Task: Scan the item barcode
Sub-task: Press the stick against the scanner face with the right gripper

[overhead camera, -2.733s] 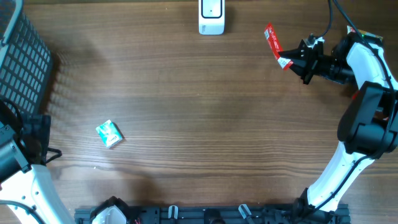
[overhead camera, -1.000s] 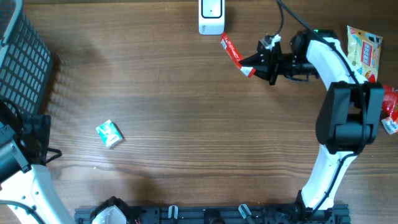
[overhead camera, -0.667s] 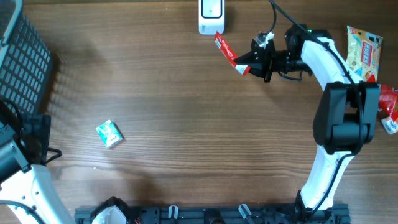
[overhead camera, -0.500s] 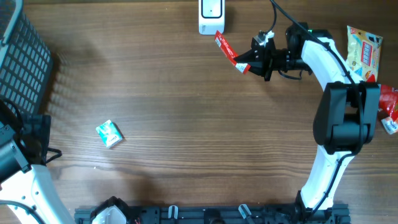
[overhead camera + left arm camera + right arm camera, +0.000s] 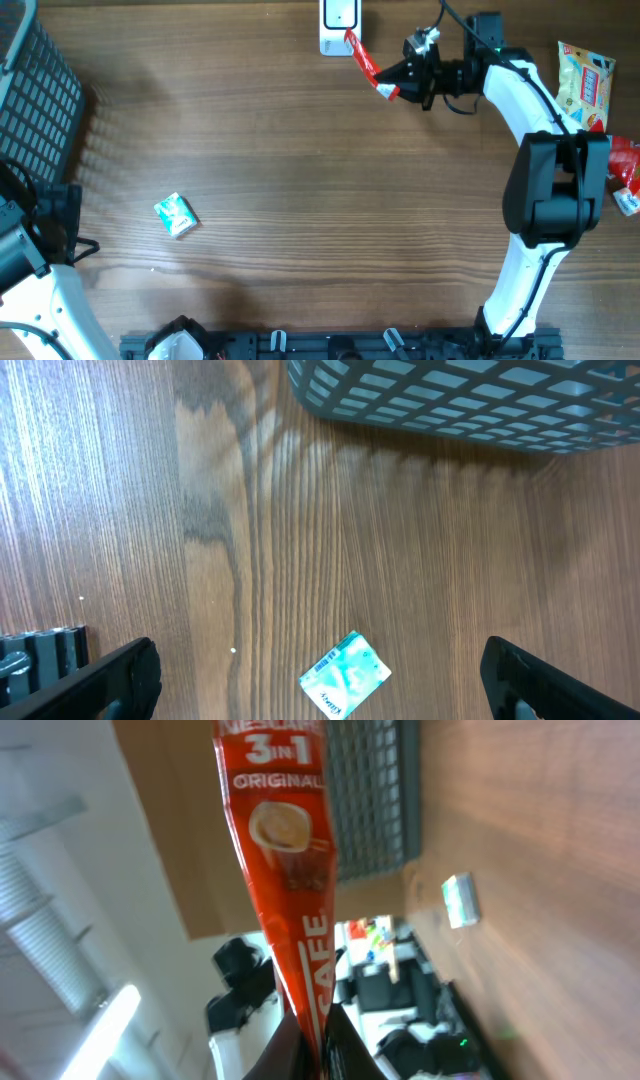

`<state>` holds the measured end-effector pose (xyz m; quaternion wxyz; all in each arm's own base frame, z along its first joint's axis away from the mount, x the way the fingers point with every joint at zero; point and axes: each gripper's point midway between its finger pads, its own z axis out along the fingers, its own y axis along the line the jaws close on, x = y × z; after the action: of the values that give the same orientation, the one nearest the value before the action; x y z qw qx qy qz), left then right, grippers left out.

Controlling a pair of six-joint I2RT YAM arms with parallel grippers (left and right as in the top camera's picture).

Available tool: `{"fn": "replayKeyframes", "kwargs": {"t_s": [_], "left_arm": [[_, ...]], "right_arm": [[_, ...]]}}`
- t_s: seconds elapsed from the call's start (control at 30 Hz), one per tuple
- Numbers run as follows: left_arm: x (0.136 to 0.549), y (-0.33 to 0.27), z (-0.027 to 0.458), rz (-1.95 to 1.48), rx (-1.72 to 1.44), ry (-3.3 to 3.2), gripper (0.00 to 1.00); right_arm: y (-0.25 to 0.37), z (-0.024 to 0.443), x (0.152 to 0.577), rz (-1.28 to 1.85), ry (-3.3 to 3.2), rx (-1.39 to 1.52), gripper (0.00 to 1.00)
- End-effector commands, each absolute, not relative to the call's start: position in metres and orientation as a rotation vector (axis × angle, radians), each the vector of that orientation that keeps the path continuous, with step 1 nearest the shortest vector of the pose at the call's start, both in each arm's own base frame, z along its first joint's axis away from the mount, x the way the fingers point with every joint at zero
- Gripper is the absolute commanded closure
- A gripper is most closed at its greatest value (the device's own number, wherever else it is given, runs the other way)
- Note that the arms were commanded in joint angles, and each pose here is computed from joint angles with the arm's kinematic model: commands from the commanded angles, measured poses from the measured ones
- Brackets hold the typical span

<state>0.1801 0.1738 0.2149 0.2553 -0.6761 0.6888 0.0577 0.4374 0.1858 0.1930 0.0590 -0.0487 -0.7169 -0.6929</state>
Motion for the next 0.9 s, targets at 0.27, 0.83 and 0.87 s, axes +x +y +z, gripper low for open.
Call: {"fn": "replayKeyframes", "kwargs": {"t_s": [0.27,0.83,0.87], "left_arm": [[0.181,0.176,0.219,0.155,-1.841,1.845,0.0],[0.181,0.176,0.219,0.155,-1.841,1.845,0.0],[0.181,0.176,0.219,0.154,-1.841,1.845,0.0]], "right_arm": [[0.244,0.216,0.493,-2.148,-2.527,-0.037,0.96],[0.234,0.17,0.558,-1.539,-3.541,0.11,0.96],[0.234,0.167,0.559,-1.408,-3.618,0.141,0.96]]}}
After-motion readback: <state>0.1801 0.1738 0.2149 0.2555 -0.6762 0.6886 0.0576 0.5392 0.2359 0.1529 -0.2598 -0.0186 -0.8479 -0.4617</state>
